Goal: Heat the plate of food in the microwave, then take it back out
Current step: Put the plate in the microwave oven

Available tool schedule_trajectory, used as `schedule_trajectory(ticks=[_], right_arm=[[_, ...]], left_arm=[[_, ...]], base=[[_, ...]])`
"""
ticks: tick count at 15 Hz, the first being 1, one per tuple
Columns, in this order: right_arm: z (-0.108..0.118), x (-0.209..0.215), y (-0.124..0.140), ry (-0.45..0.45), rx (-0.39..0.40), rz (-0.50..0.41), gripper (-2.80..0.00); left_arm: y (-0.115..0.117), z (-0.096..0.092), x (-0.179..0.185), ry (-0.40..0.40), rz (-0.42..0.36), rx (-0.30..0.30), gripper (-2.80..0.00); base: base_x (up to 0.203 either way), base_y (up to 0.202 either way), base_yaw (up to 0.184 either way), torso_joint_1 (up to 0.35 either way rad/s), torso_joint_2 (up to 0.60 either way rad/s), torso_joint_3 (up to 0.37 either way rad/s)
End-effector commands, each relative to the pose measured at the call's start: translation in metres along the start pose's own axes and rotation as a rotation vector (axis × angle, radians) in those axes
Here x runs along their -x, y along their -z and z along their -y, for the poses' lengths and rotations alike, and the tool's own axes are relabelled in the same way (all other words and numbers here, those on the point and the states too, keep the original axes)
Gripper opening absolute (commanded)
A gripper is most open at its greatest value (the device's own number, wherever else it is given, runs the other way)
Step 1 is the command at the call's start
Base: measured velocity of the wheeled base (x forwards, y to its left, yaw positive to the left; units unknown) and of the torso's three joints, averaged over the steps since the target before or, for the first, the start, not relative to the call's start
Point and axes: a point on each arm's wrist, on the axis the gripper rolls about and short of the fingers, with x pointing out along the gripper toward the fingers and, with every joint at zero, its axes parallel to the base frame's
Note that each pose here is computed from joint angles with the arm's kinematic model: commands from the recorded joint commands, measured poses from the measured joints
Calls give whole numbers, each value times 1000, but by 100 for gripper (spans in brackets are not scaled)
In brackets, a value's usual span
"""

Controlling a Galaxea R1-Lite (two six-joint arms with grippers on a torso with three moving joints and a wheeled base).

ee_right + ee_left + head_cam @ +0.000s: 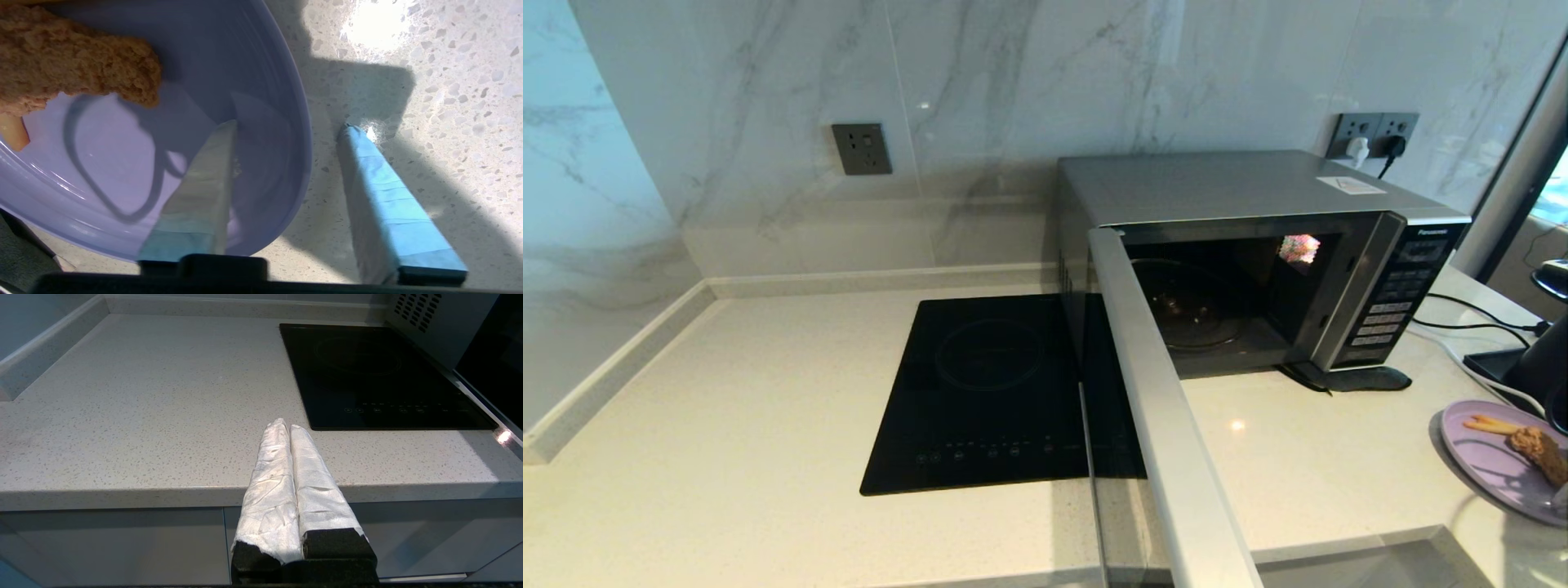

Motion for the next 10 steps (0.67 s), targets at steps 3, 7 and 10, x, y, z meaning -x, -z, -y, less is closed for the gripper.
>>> schedule_trajectory(ticks=[3,7,10], right_arm=[[0,-5,0,12,-6,-14,-280],[0,-5,0,10,-6,-14,-280],[4,8,4,-14,0,-12,-280]], left_arm=[[0,0,0,-1,-1,1,-280],[0,0,0,-1,-1,1,-280],[0,0,0,-1,-1,1,-280]], base=[[0,0,0,0,0,0],[0,0,0,0,0,0],[0,0,0,0,0,0]])
